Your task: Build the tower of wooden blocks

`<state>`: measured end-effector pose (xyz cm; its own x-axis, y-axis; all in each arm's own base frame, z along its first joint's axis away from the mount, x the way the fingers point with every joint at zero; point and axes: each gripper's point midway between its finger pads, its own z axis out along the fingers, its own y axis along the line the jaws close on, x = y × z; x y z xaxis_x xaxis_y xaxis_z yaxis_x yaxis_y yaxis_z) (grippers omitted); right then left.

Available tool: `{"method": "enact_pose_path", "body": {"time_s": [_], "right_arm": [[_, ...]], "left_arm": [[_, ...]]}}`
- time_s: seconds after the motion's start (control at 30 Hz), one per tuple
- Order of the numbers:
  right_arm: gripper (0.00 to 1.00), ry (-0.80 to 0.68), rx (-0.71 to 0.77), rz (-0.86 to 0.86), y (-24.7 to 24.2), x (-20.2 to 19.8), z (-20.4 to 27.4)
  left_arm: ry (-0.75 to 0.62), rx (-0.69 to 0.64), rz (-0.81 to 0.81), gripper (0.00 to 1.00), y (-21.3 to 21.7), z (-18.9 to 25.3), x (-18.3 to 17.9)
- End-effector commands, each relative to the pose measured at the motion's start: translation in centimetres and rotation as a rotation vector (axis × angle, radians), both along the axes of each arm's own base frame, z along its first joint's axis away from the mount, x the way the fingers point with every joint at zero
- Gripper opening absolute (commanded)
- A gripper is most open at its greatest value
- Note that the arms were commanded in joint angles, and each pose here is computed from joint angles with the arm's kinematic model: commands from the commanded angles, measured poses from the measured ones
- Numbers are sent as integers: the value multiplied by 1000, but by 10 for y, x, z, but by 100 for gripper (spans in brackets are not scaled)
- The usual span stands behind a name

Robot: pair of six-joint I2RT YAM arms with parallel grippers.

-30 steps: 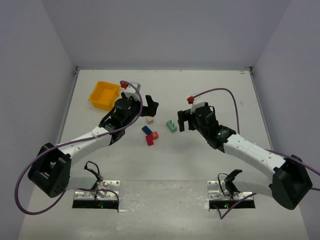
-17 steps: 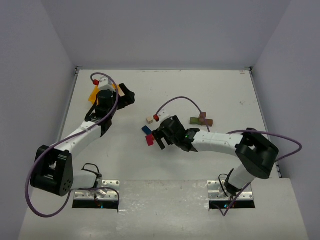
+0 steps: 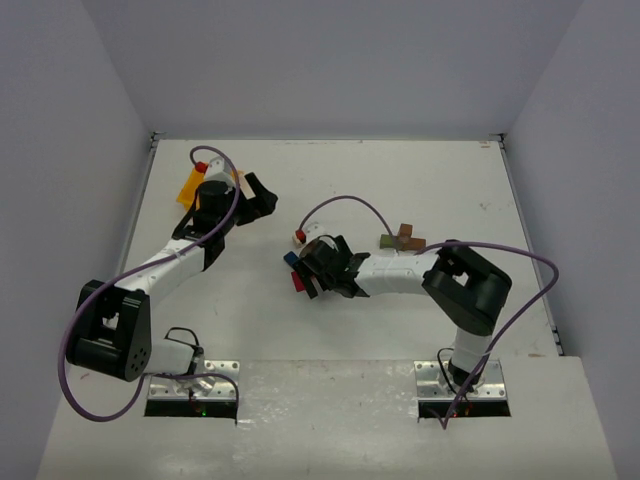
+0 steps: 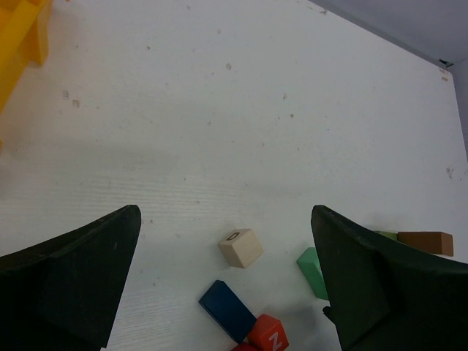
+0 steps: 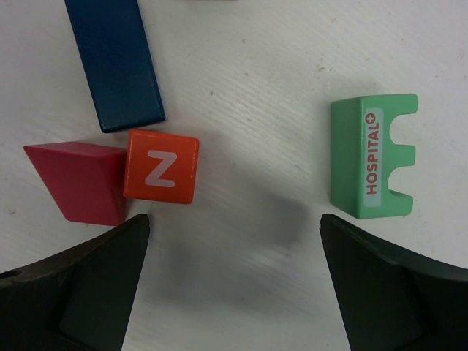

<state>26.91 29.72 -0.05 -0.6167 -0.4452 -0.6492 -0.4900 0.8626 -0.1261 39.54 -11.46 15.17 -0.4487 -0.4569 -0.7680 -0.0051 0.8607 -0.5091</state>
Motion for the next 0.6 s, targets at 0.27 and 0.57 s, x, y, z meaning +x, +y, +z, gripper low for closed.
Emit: {"method": "enact_pose_path", "body": {"time_s": [0.27,0.57], "right_arm": [[92,-21,127,21,51,18,15],[60,-32,170,-16,60,22,21]], "left_arm": [[-82,-22,-16,100,-2,28,12],[-83,-26,-30,100,-5,27,13]]}}
